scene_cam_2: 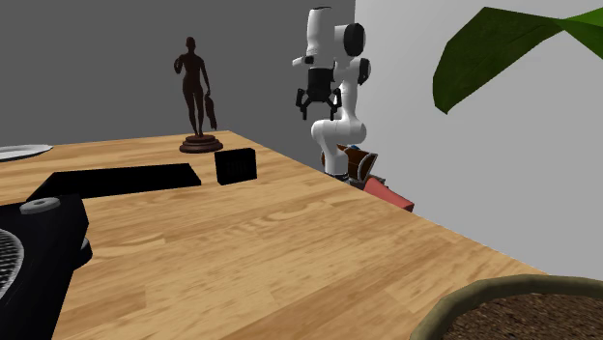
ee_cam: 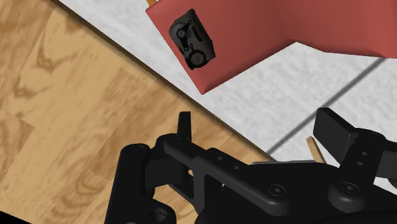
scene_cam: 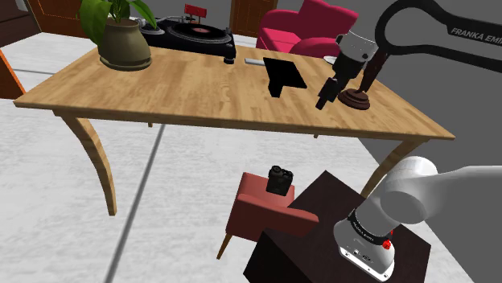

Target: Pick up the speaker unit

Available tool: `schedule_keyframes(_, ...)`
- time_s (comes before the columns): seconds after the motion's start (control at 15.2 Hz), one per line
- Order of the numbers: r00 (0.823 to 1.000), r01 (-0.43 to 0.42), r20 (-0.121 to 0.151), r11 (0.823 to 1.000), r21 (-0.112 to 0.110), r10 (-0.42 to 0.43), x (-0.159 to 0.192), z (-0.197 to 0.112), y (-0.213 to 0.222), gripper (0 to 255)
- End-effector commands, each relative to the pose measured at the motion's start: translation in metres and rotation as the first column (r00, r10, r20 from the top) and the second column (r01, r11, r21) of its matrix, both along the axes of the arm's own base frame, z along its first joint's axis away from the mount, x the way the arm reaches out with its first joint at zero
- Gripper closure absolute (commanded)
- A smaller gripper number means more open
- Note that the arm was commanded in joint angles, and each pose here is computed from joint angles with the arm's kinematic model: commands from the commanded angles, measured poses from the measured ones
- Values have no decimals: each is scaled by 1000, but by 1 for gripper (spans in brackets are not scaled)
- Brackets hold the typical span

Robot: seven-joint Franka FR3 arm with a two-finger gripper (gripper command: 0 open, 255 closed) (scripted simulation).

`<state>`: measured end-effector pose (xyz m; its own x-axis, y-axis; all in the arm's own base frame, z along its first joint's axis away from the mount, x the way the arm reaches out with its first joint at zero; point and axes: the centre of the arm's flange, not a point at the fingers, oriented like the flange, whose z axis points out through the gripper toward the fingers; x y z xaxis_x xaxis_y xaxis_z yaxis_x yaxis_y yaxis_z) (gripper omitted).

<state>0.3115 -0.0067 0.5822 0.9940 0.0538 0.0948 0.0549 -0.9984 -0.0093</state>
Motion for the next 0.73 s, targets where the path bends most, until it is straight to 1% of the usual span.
schedule_keyframes(0.0,1000,0,0,1000,0,0,0,0,0,0)
schedule_keyframes(0.13,998,59,-8,998,4,-59,27,-2,-2,0)
schedule_keyframes(0.33,989,147,-20,989,9,-146,68,-7,-8,0)
schedule_keyframes(0.46,979,205,-28,979,11,-204,94,-10,-15,0)
schedule_keyframes(0.66,956,290,-41,957,14,-289,133,-15,-27,0)
